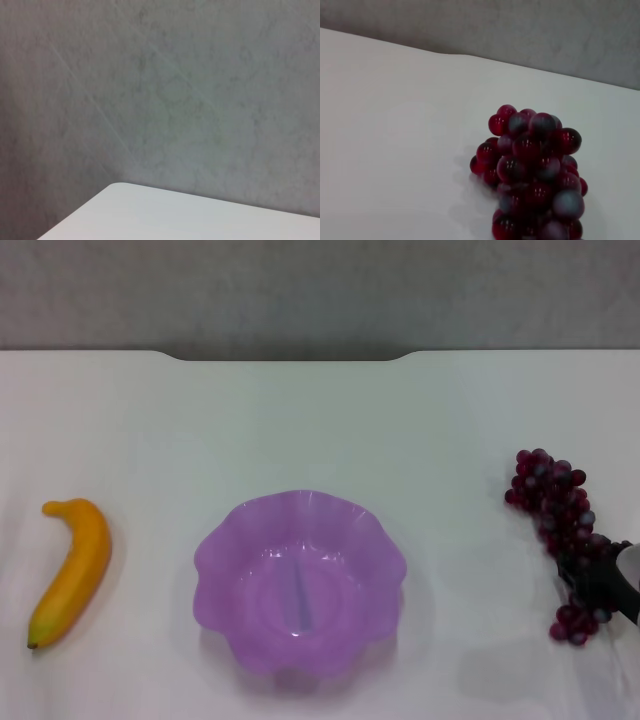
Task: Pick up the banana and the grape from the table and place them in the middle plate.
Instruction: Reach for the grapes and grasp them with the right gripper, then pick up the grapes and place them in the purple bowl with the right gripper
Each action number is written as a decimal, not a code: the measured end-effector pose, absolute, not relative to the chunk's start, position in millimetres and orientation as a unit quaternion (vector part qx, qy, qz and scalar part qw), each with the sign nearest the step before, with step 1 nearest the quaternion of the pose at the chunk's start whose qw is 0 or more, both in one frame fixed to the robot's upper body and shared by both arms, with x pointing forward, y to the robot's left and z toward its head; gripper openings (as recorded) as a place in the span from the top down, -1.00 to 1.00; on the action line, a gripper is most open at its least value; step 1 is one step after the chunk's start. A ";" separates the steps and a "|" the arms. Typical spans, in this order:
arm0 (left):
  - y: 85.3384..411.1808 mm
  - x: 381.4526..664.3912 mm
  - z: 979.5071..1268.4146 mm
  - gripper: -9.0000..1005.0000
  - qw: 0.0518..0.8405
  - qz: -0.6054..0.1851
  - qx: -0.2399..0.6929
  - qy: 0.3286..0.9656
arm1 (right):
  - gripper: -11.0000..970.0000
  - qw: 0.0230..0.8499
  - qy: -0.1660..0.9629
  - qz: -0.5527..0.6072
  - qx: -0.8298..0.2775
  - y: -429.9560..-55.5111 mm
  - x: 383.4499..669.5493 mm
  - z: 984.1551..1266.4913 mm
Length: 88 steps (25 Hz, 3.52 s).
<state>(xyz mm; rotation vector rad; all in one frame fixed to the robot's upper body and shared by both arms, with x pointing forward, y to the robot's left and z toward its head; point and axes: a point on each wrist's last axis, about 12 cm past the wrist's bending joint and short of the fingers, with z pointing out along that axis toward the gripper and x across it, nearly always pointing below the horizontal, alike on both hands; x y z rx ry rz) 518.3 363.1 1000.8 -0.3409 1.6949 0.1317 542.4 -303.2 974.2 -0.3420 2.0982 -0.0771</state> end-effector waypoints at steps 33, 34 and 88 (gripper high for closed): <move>362.8 518.7 1001.3 -0.72 0.648 0.057 -0.151 0.744 | 0.13 0.545 0.828 -0.026 -0.130 -303.2 556.9 992.4; 362.8 518.7 1001.3 -0.72 0.648 0.057 -0.151 0.744 | 0.14 0.553 0.823 -0.025 -0.130 -302.7 557.9 994.4; 364.3 516.4 1001.0 -0.72 0.650 0.060 -0.150 0.743 | 0.42 0.581 0.655 0.210 -0.435 -142.9 567.6 1046.6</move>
